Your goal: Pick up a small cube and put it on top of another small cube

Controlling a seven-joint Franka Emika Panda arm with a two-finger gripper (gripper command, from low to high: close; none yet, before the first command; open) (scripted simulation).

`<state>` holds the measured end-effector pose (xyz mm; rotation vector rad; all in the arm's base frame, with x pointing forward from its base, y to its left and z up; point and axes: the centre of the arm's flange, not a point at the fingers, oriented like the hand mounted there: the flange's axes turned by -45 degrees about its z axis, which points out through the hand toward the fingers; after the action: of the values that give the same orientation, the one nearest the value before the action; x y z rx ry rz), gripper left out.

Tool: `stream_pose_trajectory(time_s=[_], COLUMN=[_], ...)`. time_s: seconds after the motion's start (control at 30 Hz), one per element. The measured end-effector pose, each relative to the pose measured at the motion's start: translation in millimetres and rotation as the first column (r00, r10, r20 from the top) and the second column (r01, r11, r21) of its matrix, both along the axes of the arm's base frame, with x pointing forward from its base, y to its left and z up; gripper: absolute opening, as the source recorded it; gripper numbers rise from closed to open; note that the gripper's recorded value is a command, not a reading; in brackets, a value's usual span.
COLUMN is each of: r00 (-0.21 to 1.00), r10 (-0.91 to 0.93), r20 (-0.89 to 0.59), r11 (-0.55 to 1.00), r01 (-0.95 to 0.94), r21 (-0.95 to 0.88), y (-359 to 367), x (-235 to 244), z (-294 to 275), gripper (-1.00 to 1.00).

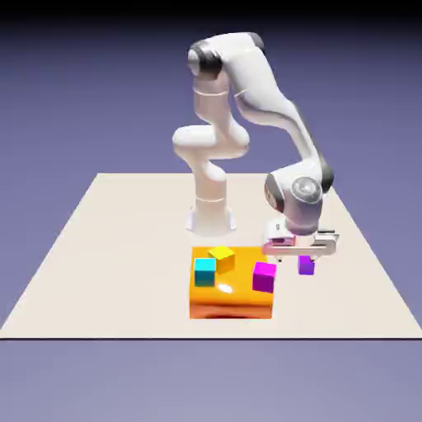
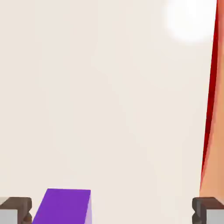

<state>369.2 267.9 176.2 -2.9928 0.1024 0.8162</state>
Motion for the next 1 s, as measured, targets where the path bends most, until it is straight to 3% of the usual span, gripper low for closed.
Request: stream_pose_trajectory(time_s=[0.07,0.13,0.27,0.3,0.37,0.5,0.73,0.9,1.0], r00=[0.994,0.993,0.993,0.993,0.993,0.993,0.936,0.814,0.759], r10=[0.003,0.003,0.003,0.003,0.003,0.002,-0.332,-0.569,-0.64], r20=[-0.109,-0.119,-0.119,-0.119,-0.119,-0.119,-0.113,-0.116,-0.119], r11=[1.0,1.0,1.0,1.0,1.0,1.0,0.943,0.821,0.765], r01=[-0.004,-0.004,-0.004,-0.004,-0.004,-0.003,0.327,0.569,0.644], r21=[-0.009,-0.01,-0.01,-0.01,-0.01,-0.008,-0.062,-0.031,-0.008], y=[22,24,26,26,26,24,-138,-271,-315], x=[-18,-20,-49,-50,-50,-20,68,83,78], z=[-14,-16,-74,-75,-75,-17,50,113,136], gripper=[0.0,0.0,0.0,-1.0,-1.0,-1.0,-1.0,-1.0,-1.0])
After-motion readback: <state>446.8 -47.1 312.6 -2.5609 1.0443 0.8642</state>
